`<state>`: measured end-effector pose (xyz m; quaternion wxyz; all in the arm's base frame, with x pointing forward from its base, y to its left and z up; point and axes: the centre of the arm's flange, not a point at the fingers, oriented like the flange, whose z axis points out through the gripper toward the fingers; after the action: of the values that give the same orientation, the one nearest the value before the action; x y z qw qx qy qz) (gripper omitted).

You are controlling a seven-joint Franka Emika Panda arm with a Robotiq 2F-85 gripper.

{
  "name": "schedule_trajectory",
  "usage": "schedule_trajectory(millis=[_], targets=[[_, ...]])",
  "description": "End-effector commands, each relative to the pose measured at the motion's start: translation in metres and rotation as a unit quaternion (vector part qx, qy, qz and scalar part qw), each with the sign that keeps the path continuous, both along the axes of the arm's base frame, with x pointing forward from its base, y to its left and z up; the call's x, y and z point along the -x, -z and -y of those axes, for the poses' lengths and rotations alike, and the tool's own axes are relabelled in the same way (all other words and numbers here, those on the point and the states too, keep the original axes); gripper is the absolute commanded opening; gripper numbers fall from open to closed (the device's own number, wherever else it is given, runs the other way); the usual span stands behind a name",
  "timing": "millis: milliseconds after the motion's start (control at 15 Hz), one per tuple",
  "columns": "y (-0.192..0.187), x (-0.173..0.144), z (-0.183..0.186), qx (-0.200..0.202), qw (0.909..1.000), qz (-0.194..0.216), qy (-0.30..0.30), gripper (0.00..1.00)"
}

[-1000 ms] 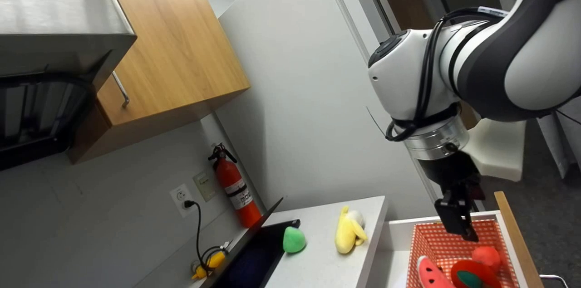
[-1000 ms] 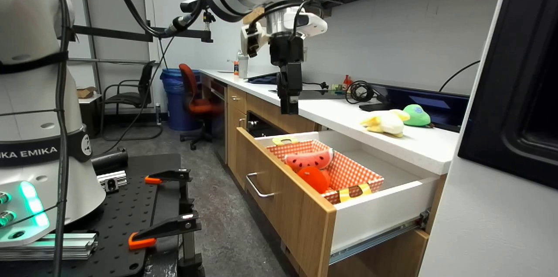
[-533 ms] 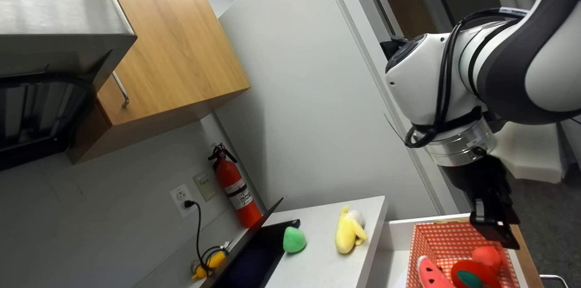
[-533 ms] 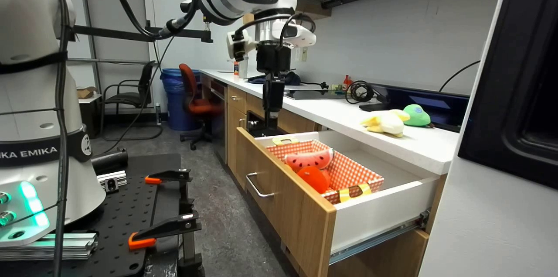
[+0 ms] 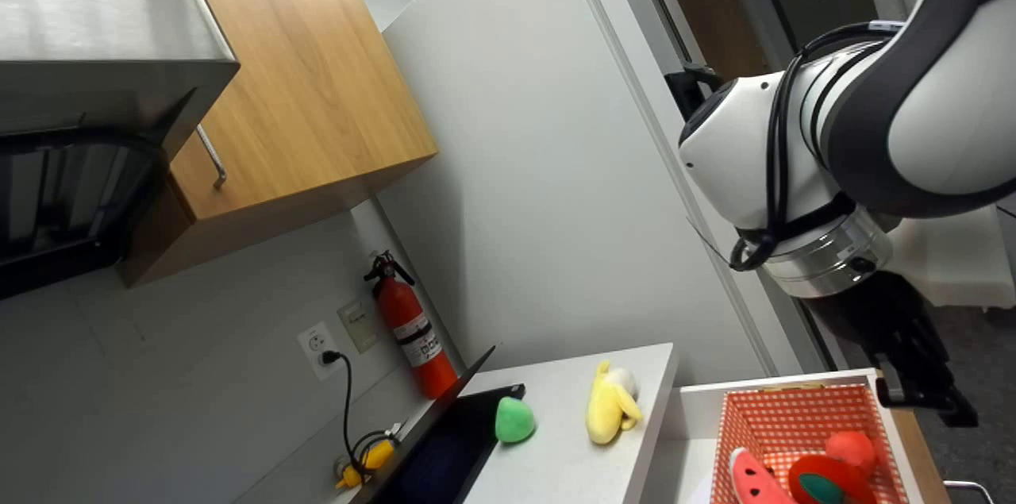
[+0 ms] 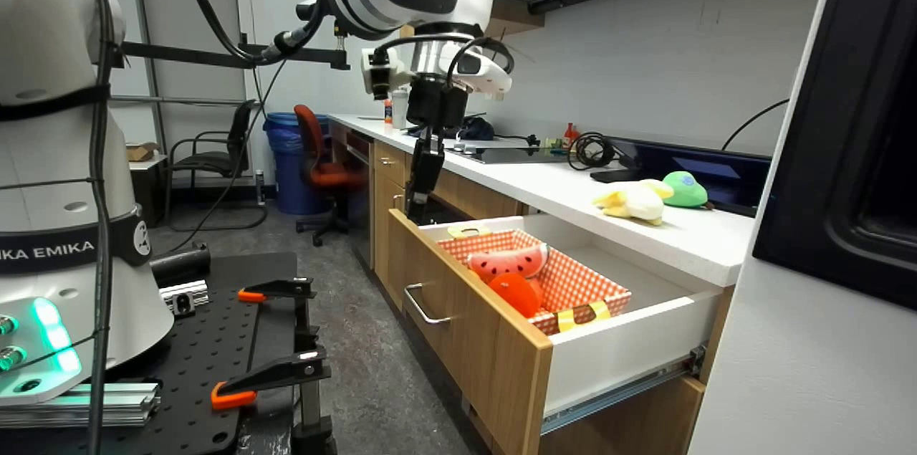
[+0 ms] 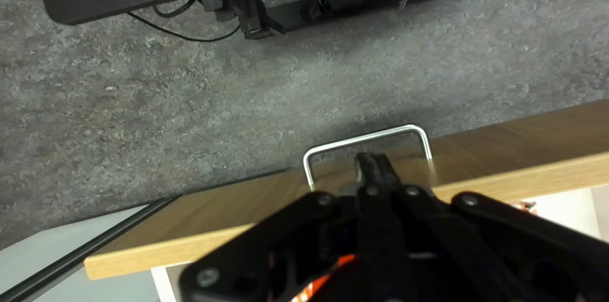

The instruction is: Open the top drawer, Pick up the watermelon plush toy from the countertop and put it in the basket. Pick up the banana plush toy from the basket in the drawer and put it on the countertop. Close the top drawer.

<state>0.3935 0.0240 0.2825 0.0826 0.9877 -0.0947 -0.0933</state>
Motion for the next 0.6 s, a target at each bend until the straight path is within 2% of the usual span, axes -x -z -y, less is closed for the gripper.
schedule_trajectory(millis=[0,533], targets=[[0.001,-0.012,0.007,-0.013,0.9991,-0.039,0.003,0.00],[0.029,-0.041,0.008,-0.009,0.9970,-0.077,0.007,0.00]])
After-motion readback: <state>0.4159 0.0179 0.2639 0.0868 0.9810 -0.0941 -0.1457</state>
